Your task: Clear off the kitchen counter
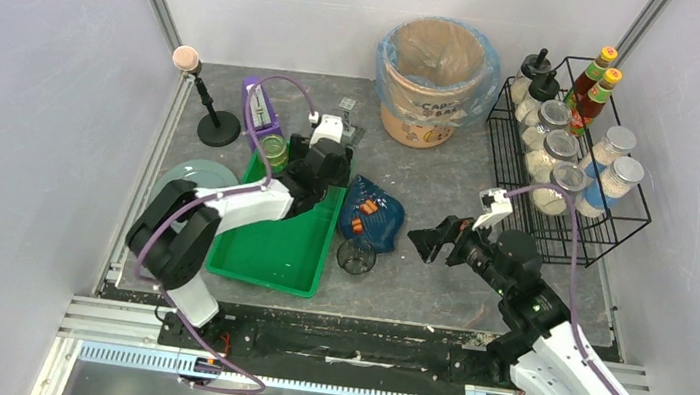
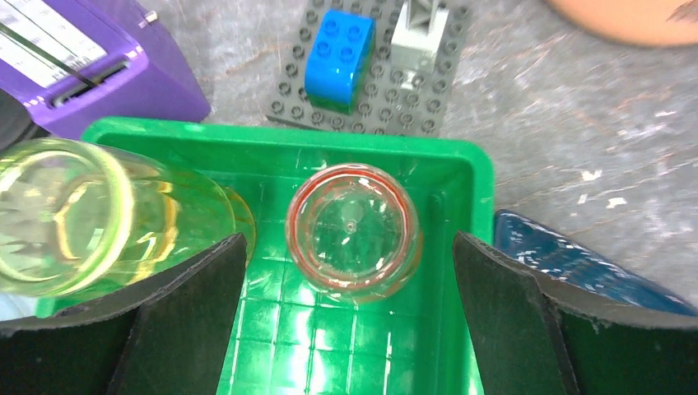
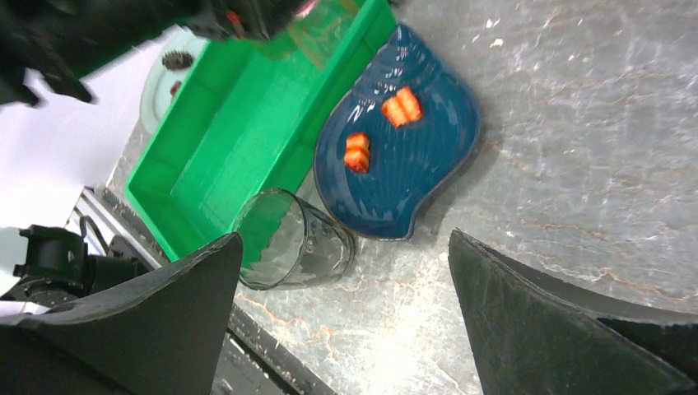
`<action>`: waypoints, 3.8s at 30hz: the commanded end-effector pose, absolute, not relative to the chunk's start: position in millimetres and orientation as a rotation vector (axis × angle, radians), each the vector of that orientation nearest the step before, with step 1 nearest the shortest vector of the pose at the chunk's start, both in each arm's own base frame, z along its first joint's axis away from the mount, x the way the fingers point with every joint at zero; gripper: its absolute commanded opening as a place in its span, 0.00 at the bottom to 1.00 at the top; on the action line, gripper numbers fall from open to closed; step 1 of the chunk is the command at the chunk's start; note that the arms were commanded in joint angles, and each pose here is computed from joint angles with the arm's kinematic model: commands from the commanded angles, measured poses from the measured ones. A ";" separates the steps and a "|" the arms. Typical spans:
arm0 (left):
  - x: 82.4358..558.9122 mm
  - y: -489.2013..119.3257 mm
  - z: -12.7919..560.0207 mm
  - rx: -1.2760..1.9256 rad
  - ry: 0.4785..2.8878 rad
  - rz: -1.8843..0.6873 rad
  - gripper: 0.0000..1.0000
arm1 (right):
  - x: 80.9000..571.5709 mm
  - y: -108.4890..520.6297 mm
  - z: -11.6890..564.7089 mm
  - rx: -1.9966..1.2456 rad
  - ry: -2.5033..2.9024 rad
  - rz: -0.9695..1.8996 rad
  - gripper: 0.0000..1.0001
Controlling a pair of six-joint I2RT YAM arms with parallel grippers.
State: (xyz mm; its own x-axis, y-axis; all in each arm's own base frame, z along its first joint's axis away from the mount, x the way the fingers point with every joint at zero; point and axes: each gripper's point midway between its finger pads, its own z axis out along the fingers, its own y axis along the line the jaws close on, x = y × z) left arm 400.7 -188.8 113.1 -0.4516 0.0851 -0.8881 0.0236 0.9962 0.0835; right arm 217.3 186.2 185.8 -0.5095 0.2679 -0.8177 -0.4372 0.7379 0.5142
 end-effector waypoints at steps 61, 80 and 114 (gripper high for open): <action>185.9 -243.3 268.5 -0.198 1.948 -1.466 0.99 | 211.0 223.8 250.0 0.247 1.551 1.403 0.00; 201.6 -289.4 312.8 -0.157 1.804 -1.721 0.99 | 188.6 250.1 309.5 0.096 1.300 1.752 0.00; 247.0 -247.8 305.8 -0.031 1.949 -1.005 0.02 | 240.4 213.7 238.0 0.208 1.582 1.253 0.87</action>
